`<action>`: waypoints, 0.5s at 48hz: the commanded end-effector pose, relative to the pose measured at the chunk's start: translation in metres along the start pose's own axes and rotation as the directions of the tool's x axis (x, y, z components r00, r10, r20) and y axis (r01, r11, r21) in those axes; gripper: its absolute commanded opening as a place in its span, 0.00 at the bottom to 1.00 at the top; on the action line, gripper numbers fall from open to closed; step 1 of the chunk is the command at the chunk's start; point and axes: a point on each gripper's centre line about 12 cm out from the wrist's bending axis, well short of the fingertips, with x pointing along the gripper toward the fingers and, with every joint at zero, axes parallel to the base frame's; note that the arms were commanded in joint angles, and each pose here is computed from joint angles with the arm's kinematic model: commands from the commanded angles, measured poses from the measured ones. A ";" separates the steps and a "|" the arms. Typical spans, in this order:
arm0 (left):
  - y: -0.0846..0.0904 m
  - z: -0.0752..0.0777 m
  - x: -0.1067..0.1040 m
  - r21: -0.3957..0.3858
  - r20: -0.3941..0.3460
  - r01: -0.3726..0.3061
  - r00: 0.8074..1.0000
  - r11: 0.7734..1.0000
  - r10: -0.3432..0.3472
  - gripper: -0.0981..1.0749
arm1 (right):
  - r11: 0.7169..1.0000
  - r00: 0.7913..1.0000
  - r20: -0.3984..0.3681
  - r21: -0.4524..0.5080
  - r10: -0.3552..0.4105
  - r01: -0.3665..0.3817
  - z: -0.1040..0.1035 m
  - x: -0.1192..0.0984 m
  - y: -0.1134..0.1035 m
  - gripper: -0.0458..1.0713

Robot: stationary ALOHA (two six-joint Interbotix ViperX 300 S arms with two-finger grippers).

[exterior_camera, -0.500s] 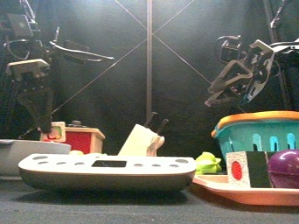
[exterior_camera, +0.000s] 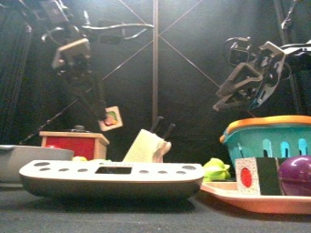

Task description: Place white sushi piece above stove

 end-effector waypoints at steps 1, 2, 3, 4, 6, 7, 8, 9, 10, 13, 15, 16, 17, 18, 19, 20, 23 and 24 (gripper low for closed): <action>0.002 0.024 0.016 -0.055 0.018 -0.004 1.000 0.999 0.005 0.63 | 1.000 1.000 0.019 -0.003 0.004 -0.004 0.006 0.000 0.001 0.78; 0.001 0.026 0.020 -0.064 0.015 -0.004 1.000 0.998 0.005 0.63 | 1.000 1.000 0.017 -0.003 0.004 -0.004 0.005 -0.001 0.001 0.78; 0.002 0.028 0.023 -0.072 0.014 -0.006 1.000 0.997 0.007 0.63 | 1.000 1.000 0.017 -0.003 0.004 -0.004 0.005 -0.001 0.001 0.78; 0.002 0.030 0.027 -0.083 0.012 -0.010 1.000 0.997 0.011 0.63 | 1.000 1.000 0.018 -0.003 0.005 -0.005 0.005 -0.001 0.001 0.78; 0.003 0.036 0.034 -0.105 0.008 -0.015 1.000 0.994 0.016 0.63 | 1.000 1.000 0.015 -0.004 0.004 -0.004 0.005 -0.001 0.001 0.78; 0.004 0.038 0.037 -0.119 0.008 -0.018 1.000 0.993 0.019 0.63 | 1.000 1.000 0.015 -0.004 0.004 -0.004 0.005 -0.001 0.001 0.78; 0.004 0.040 0.041 -0.133 0.005 -0.017 1.000 0.991 0.018 0.63 | 1.000 1.000 0.015 -0.005 0.004 -0.004 0.005 -0.001 0.001 0.78; 0.004 0.042 0.044 -0.152 0.003 -0.017 1.000 0.988 0.018 0.63 | 1.000 1.000 0.015 -0.005 0.004 -0.004 0.005 -0.001 0.001 0.78; 0.005 0.045 0.047 -0.170 0.003 -0.017 1.000 0.985 0.018 0.63 | 1.000 1.000 0.015 -0.004 0.004 -0.004 0.005 -0.001 0.001 0.78; 0.004 0.050 0.058 -0.207 0.002 -0.005 1.000 0.978 0.006 0.63 | 1.000 1.000 0.013 -0.005 0.004 -0.003 0.004 -0.001 0.001 0.78; 0.002 0.052 0.064 -0.211 0.002 0.001 1.000 0.978 0.000 0.63 | 1.000 1.000 0.013 -0.006 0.004 -0.004 0.004 -0.001 0.001 0.78; 0.002 0.052 0.067 -0.212 0.002 0.004 1.000 0.977 -0.004 0.63 | 1.000 1.000 0.013 -0.006 0.004 -0.004 0.004 -0.001 0.001 0.78; 0.001 0.053 0.069 -0.214 0.004 0.011 1.000 0.977 -0.010 0.63 | 1.000 1.000 0.013 -0.005 0.004 -0.003 0.004 -0.001 0.001 0.78; 0.001 0.054 0.071 -0.215 0.006 0.014 1.000 0.977 -0.013 0.63 | 1.000 1.000 0.013 -0.006 0.004 -0.004 0.004 -0.001 0.001 0.78; 0.001 0.054 0.073 -0.216 0.007 0.020 1.000 0.976 -0.019 0.63 | 1.000 1.000 0.014 -0.007 0.004 -0.004 0.004 -0.001 0.001 0.78; 0.001 0.054 0.075 -0.220 0.006 0.024 1.000 0.975 -0.023 0.63 | 1.000 1.000 0.013 -0.006 0.004 -0.004 0.004 -0.001 0.001 0.78; 0.003 0.053 0.084 -0.233 -0.001 0.030 1.000 0.972 -0.031 0.63 | 1.000 1.000 0.013 -0.008 0.004 -0.004 0.004 -0.001 0.001 0.78; 0.004 0.053 0.086 -0.237 -0.003 0.030 0.999 0.971 -0.032 0.63 | 1.000 1.000 0.012 -0.009 0.004 -0.004 0.004 -0.001 0.001 0.78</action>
